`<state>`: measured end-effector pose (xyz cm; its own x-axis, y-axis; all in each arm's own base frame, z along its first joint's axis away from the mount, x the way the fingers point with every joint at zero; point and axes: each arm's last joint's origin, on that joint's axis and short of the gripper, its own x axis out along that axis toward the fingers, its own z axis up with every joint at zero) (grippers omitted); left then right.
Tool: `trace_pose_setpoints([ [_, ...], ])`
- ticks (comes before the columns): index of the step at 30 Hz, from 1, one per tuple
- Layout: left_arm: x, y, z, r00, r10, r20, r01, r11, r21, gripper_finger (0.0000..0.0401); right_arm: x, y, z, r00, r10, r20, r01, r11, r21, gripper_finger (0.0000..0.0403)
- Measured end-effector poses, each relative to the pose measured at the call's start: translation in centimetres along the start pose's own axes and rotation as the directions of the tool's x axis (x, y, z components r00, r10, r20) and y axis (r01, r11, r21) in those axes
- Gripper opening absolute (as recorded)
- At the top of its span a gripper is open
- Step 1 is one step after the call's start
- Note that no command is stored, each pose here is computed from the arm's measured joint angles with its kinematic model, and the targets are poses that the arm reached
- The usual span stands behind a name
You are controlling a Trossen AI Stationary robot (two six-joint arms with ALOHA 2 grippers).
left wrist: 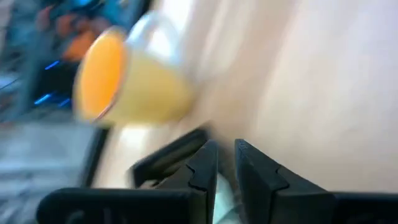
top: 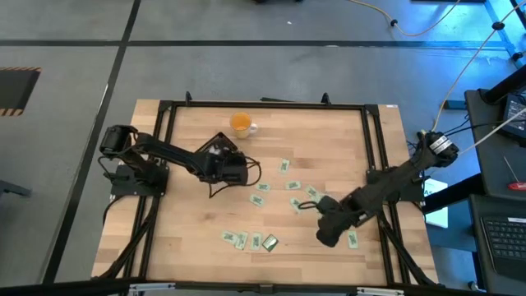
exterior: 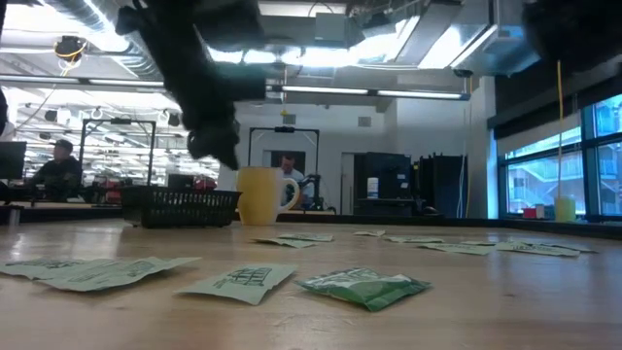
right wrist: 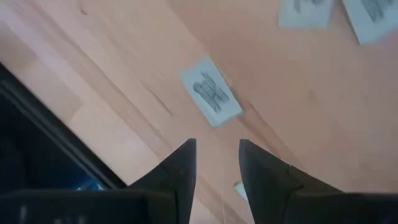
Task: Pick and place Stevia / Truvia into bins
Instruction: Put the green stevia packet into the black bin
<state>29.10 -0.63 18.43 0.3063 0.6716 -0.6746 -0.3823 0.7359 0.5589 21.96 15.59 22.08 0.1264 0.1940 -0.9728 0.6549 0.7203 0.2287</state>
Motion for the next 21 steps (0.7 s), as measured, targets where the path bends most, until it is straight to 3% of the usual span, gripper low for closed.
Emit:
trace_pose_setpoints([
  [5,-1.0,-0.6,2.0,0.947,-0.284,0.153,0.280,0.959,0.047,0.0044,1.2,0.4,-2.1,0.998,-0.065,-0.012,0.066,0.997,0.052,0.0124],
  [7,-1.4,-0.9,2.7,0.887,-0.410,0.213,0.399,0.912,0.095,0.0041,1.8,0.5,-2.9,0.995,-0.097,-0.020,0.098,0.993,0.070,0.0124],
  [11,-2.1,-1.5,3.8,0.720,-0.623,0.305,0.579,0.782,0.232,0.0036,2.7,0.5,-4.2,0.987,-0.156,-0.030,0.158,0.980,0.124,0.0124],
  [16,-3.2,-2.1,4.6,0.525,-0.769,0.364,0.668,0.638,0.384,0.0033,3.4,-0.3,-5.7,0.957,-0.286,-0.034,0.288,0.938,0.193,0.0124],
  [18,-3.5,-2.3,4.6,0.495,-0.788,0.366,0.670,0.615,0.416,0.0034,3.5,-0.4,-6.2,0.954,-0.299,-0.032,0.299,0.932,0.204,0.0124],
  [21,-3.7,-2.5,4.5,0.488,-0.794,0.363,0.668,0.607,0.430,0.0036,3.5,-0.4,-6.6,0.955,-0.295,-0.009,0.289,0.931,0.223,0.0124],
])
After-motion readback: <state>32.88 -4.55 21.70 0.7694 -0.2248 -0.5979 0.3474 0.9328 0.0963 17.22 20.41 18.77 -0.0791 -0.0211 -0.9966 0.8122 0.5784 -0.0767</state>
